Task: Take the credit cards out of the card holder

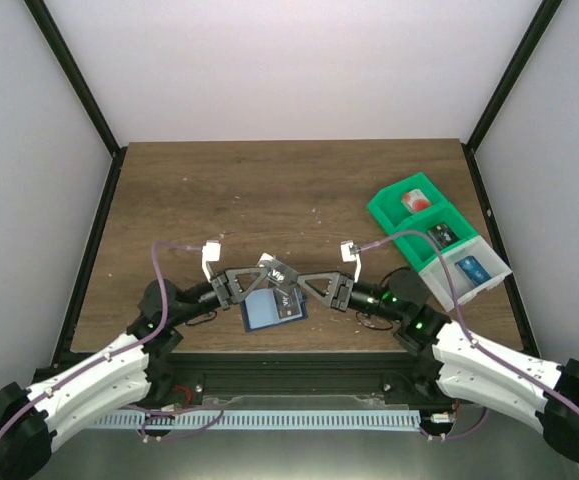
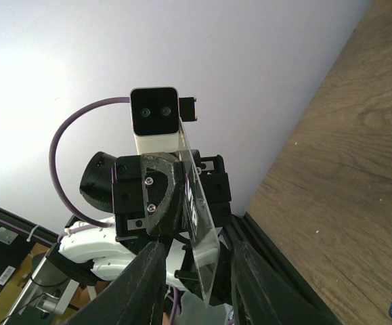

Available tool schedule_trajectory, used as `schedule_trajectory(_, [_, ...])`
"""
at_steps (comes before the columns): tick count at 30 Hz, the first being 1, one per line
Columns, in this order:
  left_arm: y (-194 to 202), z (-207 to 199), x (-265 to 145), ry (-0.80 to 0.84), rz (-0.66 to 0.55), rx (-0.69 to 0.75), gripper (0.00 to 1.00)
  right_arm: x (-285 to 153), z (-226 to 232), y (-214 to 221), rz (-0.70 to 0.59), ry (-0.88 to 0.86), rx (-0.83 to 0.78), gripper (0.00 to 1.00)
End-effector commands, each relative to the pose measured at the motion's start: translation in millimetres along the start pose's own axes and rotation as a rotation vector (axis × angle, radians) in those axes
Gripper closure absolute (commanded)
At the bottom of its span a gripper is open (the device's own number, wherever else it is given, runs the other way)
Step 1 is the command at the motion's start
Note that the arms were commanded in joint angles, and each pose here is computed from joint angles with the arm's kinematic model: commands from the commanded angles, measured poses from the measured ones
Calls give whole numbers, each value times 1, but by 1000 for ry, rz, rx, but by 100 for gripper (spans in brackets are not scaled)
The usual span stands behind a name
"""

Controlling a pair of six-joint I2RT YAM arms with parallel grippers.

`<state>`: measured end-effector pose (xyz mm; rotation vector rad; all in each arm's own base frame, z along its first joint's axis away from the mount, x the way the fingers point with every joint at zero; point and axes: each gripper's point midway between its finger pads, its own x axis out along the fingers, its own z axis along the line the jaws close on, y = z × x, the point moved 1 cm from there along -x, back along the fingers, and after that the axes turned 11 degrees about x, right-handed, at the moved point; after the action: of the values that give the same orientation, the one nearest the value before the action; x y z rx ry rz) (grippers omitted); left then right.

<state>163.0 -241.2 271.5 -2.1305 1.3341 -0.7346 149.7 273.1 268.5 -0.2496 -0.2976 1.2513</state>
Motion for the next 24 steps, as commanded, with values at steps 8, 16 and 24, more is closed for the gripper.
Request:
schedule_trajectory(8, [-13, -10, -7, 40, -88, 19, 100, 13, 9, 3, 56, -72, 39, 86])
schedule_trajectory(16, [-11, -4, -9, 6, -84, 44, 100, 15, 19, -3, 36, -87, 8, 100])
schedule_trajectory(24, [-15, -3, -11, -10, -96, 29, 85, 16, 23, -4, 39, -102, 9, 100])
